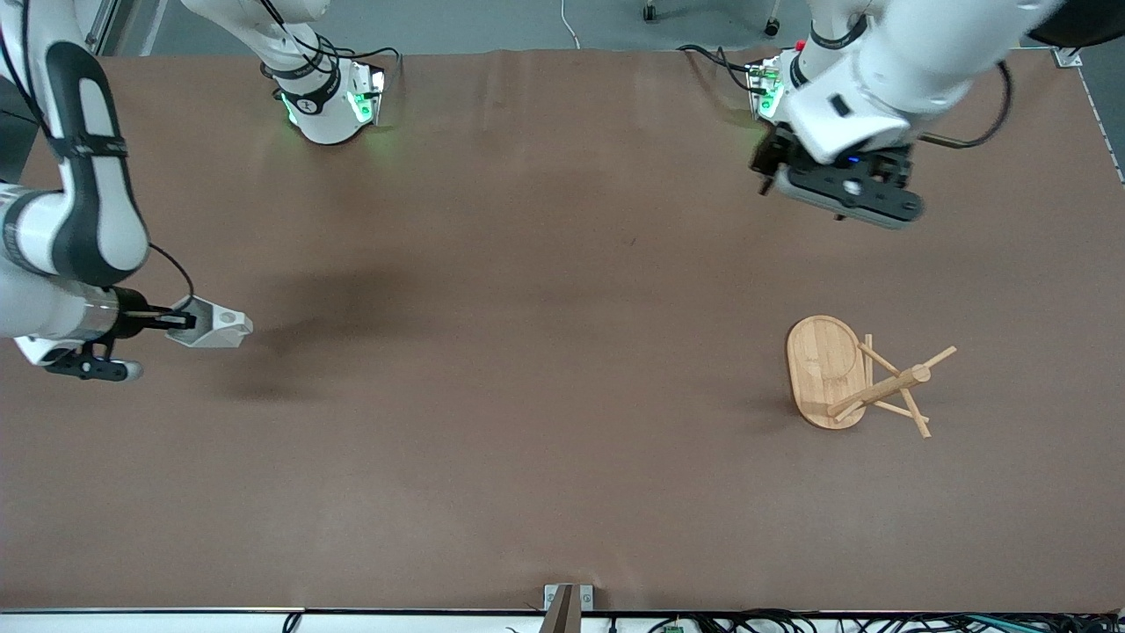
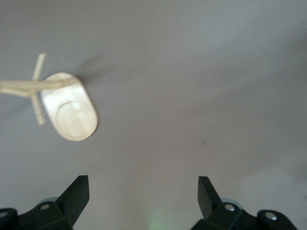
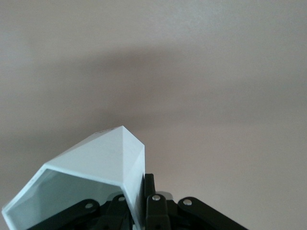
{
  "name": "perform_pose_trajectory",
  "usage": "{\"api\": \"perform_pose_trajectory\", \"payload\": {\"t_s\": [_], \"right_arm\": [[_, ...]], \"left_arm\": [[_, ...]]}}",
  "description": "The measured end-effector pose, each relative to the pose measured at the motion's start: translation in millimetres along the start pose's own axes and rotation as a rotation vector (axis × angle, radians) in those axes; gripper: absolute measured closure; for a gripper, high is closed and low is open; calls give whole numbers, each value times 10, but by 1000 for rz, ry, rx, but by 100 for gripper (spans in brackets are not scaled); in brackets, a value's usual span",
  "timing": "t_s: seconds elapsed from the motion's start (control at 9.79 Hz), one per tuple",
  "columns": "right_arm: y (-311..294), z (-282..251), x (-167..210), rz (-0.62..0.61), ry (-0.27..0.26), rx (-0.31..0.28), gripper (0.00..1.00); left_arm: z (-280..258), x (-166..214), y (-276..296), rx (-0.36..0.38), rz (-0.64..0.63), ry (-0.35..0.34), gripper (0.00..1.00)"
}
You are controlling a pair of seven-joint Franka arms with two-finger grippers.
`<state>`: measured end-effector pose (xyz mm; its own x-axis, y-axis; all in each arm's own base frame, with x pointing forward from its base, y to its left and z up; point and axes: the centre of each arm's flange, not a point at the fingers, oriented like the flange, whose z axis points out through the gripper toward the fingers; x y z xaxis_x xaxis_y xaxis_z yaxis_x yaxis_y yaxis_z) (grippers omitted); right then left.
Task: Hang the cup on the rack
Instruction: 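Lift the cup with the right gripper while the left gripper reaches it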
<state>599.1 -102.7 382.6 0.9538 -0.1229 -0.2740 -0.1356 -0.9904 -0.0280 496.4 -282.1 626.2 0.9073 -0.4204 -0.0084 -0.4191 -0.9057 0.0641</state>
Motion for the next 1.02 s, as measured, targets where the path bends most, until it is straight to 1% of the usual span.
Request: {"api": "perform_pose_trajectory", "payload": {"t_s": [0.1,0.2,0.31,0.51,0.61,0.82,0.92,1.02], "right_arm": [[-191,-236,-41,-7,-8,12,92],[-430,-371,-93,-14,-24,61,92],[-653,-428,-168,-17,-62,163,92],[-939,-412,-304,-29,-171,429,92],[-1044,-357,-331,-45,-201,541,92],[-1254,-102,-388,-107,-252,770,92],[-1355,75,-439,-138,-279,871,92],[-1490,233,-508,-166,-308,954,92]], "left_arm": [[0,8,320,-13,54,29,0],[2,26,634,-46,102,67,0],[33,66,949,-95,164,111,0],[152,194,1413,-168,307,190,0],[208,264,1554,-199,363,216,0],[346,421,1764,-306,481,269,0],[406,467,1869,-338,518,285,0],[433,480,2034,-353,541,303,0]]}}
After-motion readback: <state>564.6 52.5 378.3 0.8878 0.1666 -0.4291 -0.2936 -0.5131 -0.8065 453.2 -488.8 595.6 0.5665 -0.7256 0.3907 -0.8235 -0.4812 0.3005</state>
